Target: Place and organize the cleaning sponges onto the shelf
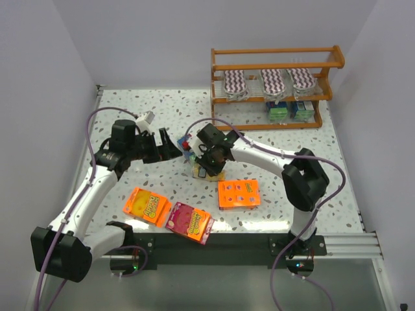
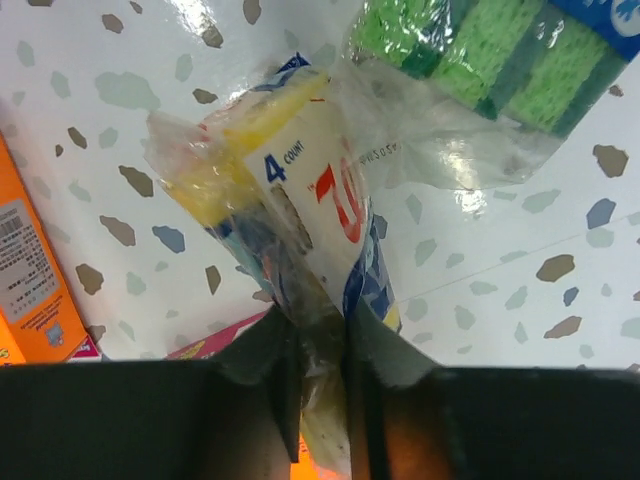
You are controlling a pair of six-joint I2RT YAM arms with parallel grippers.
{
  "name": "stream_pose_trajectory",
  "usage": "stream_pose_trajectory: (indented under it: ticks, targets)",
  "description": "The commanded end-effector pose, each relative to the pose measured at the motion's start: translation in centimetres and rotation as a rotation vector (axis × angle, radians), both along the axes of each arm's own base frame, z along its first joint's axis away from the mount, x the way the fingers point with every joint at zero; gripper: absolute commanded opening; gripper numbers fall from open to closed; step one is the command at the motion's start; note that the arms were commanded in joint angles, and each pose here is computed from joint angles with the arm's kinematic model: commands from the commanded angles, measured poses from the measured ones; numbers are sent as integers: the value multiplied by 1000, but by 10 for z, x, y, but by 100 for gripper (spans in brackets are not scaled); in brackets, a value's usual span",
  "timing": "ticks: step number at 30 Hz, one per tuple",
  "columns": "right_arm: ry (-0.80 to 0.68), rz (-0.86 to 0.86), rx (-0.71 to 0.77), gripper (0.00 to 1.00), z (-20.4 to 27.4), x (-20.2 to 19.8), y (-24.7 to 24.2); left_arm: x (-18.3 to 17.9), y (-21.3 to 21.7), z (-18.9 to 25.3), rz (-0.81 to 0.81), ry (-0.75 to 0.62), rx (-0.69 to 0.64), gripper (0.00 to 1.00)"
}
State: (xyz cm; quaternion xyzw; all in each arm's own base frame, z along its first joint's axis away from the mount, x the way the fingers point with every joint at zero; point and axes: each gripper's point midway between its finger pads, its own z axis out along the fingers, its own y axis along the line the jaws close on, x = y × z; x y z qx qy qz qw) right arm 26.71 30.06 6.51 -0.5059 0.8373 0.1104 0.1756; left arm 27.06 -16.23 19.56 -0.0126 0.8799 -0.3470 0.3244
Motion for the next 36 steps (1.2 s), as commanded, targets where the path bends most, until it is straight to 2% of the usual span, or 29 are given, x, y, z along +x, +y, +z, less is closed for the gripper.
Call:
stream_pose_trajectory:
  ticks: [1, 3, 7, 9, 13, 15, 16, 18, 19, 20, 21, 22, 24, 31, 34, 36]
  targets:
    - [41, -82, 42, 10, 39, 2, -3, 7, 3, 18, -9, -68, 14, 100]
    - [49, -154, 111, 1, 69, 2, -4, 7, 4, 23, -8, -75, 19, 100]
    - [157, -309, 321, 0, 132, 1, -22, 10, 2, 47, -16, -121, -1, 100]
    - [142, -370, 444, 0, 178, 8, -30, 11, 0, 54, -27, -131, -11, 100]
    - [14, -573, 698, 1, 276, 60, -67, 16, -5, 62, -48, -142, -32, 100]
    - [15, -699, 797, 0, 301, 91, -84, 18, -8, 62, -59, -137, -43, 100]
    - [-6, -704, 869, 0, 329, 101, -87, 19, -9, 62, -64, -138, -46, 100]
    - [15, -815, 936, 0, 336, 136, -98, 19, -10, 61, -69, -135, -51, 100]
    - [-27, -820, 990, 0, 362, 146, -103, 19, -10, 62, -70, -136, -51, 100]
    - [-23, -868, 1019, 0, 368, 157, -107, 19, -11, 62, -73, -138, -52, 100]
    - [-7, -921, 1012, 0, 354, 181, -114, 19, -10, 62, -72, -139, -49, 100]
    - [-58, -915, 1054, 0, 376, 188, -118, 18, -10, 63, -74, -140, -49, 100]
    - [-75, -984, 1045, 0, 365, 214, -126, 18, -10, 64, -73, -145, -48, 100]
    - [-250, -1064, 1134, 0, 388, 255, -159, 18, -9, 65, -75, -153, -47, 100]
    - [-264, -1086, 1180, 0, 393, 270, -173, 20, -10, 64, -80, -151, -47, 100]
    - [-223, -1110, 1219, 0, 388, 282, -180, 21, -11, 65, -83, -152, -49, 100]
